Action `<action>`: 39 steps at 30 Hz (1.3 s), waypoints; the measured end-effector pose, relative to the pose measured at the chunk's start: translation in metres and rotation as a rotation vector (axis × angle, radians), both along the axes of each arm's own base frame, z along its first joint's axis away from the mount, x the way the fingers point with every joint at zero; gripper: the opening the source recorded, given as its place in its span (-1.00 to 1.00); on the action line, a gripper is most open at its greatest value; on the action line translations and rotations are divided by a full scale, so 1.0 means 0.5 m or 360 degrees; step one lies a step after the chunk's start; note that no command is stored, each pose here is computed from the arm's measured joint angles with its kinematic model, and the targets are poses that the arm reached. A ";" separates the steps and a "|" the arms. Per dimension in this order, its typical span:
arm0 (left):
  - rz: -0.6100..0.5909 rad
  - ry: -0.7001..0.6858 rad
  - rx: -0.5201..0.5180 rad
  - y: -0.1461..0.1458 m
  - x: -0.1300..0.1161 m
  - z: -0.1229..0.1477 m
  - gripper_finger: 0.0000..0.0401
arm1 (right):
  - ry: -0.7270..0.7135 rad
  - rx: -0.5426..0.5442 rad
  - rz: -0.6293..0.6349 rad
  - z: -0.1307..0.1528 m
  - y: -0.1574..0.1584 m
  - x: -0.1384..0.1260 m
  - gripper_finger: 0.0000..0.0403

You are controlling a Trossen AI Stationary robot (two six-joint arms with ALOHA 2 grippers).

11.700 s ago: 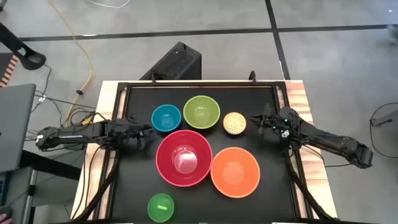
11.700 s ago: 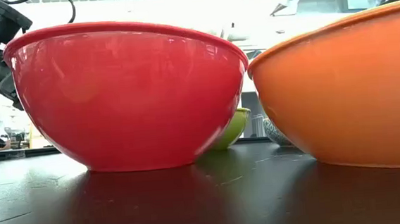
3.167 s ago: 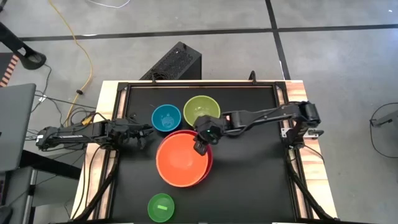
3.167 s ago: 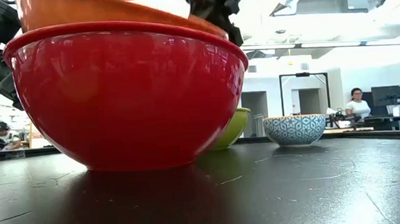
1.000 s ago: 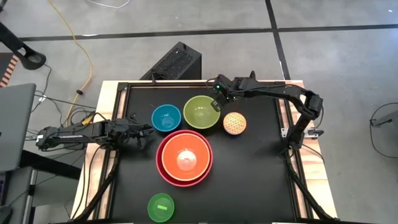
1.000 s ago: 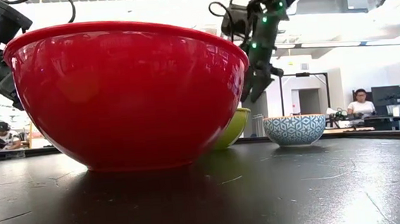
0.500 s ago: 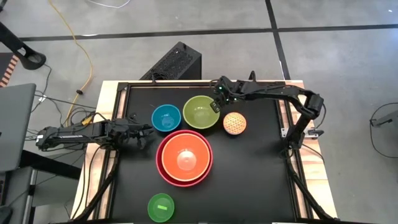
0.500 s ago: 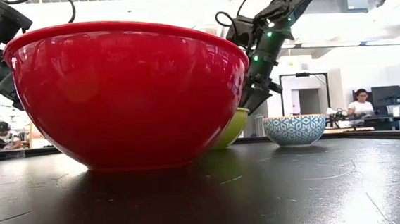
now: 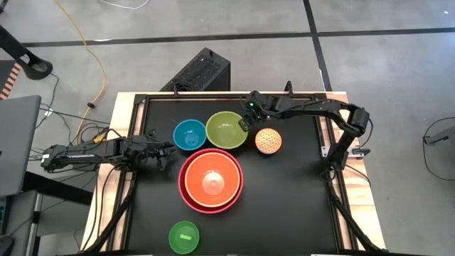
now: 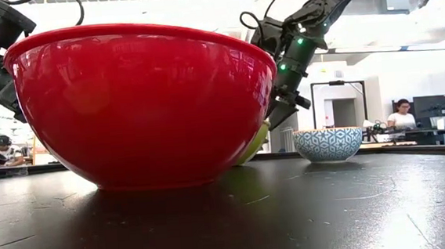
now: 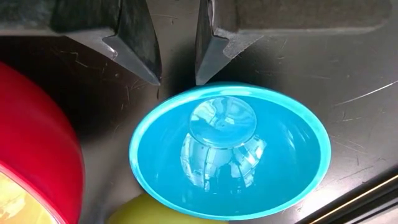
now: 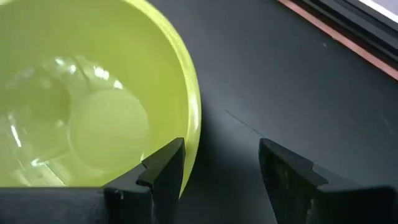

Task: Nest bowls inside each other
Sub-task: Stack the light green bowl on top of the orange bowl

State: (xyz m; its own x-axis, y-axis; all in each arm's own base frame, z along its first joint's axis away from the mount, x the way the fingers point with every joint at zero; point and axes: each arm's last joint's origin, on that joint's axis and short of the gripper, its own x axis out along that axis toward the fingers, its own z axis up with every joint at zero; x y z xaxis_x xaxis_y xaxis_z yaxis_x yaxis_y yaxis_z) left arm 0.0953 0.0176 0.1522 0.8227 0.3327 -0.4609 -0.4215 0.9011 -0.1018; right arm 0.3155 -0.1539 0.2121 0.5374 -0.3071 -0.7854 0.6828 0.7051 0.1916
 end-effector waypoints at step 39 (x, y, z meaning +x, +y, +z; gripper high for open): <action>0.0000 0.0002 0.0000 0.000 0.000 0.000 -0.57 | -0.0243 -0.0204 0.0030 0.109 0.034 0.030 -0.91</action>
